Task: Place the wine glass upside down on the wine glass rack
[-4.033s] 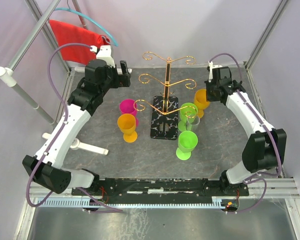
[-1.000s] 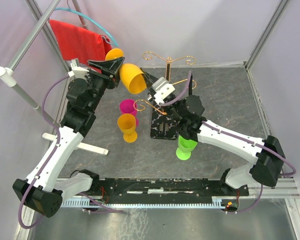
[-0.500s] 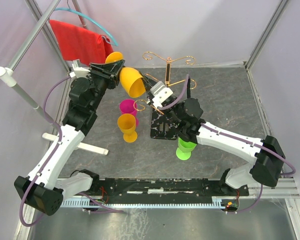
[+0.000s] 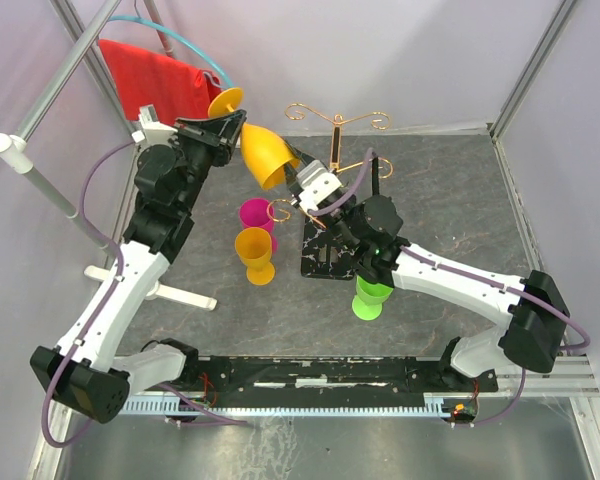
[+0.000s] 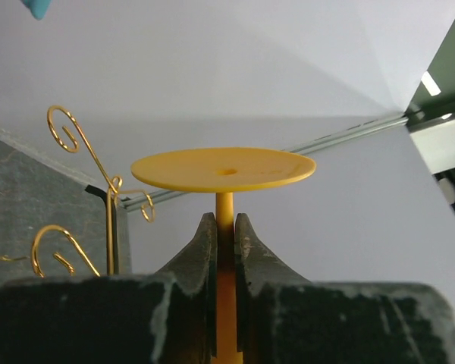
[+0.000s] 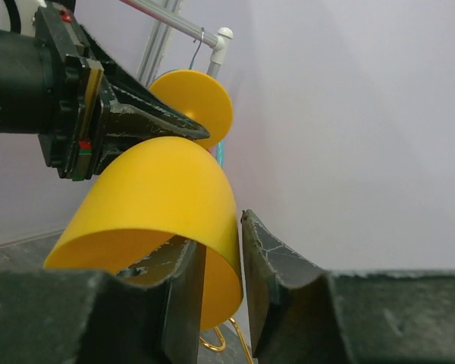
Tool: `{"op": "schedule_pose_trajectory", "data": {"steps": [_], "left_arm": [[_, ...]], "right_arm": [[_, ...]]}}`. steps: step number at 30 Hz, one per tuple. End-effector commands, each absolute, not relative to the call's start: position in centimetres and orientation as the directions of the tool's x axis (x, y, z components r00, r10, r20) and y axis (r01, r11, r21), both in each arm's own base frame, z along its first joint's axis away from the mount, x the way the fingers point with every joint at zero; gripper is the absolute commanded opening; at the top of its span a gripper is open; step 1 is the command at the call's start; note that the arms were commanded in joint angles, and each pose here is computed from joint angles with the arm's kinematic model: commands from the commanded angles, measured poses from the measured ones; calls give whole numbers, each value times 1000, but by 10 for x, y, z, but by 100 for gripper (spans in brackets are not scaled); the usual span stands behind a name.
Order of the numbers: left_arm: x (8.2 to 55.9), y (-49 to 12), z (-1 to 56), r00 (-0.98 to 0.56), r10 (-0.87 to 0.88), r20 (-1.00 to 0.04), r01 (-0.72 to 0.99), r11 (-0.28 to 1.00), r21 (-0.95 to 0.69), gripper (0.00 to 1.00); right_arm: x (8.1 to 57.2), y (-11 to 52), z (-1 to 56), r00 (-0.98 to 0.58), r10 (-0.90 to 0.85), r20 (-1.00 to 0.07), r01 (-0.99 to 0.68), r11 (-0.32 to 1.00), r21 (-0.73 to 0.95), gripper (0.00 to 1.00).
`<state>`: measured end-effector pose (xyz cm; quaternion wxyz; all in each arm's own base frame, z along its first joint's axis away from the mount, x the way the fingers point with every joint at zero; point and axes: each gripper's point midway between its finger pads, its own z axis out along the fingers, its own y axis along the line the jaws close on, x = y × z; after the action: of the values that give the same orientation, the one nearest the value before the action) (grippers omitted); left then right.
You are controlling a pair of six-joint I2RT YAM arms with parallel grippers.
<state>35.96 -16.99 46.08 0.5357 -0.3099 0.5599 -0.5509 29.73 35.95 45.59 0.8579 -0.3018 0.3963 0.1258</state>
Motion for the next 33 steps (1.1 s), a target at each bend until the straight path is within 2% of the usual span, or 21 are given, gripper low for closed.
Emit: {"op": "schedule_pose_trajectory", "data": {"steps": [1,5,10,14,18,22,33], "left_arm": [[359,-175,488,-177,-863,-473,356,392,-849,3],[373,-163,500,-72,-786,-613,363,552,-751,3],[402,-136,508,32,-694,-719,347,683,-643,3],[421,-129,505,109,-573,-812,349,787,-508,3],[440,-139,489,163,-441,-883,389,851,-353,3],[442,-153,474,269,-325,-907,470,866,-171,3],[464,-156,406,384,-169,-908,438,899,18,3]], "right_arm": [[293,347,480,663,-17,-748,-420,819,-391,38],[297,333,472,622,-89,-778,-390,826,-407,53],[298,303,467,573,-158,-804,-327,856,-401,75],[290,268,472,508,-202,-837,-291,874,-388,85],[276,236,468,443,-224,-868,-295,878,-377,88],[263,212,455,408,-253,-877,-297,872,-389,89],[239,167,429,366,-283,-886,-294,868,-399,91]]}}
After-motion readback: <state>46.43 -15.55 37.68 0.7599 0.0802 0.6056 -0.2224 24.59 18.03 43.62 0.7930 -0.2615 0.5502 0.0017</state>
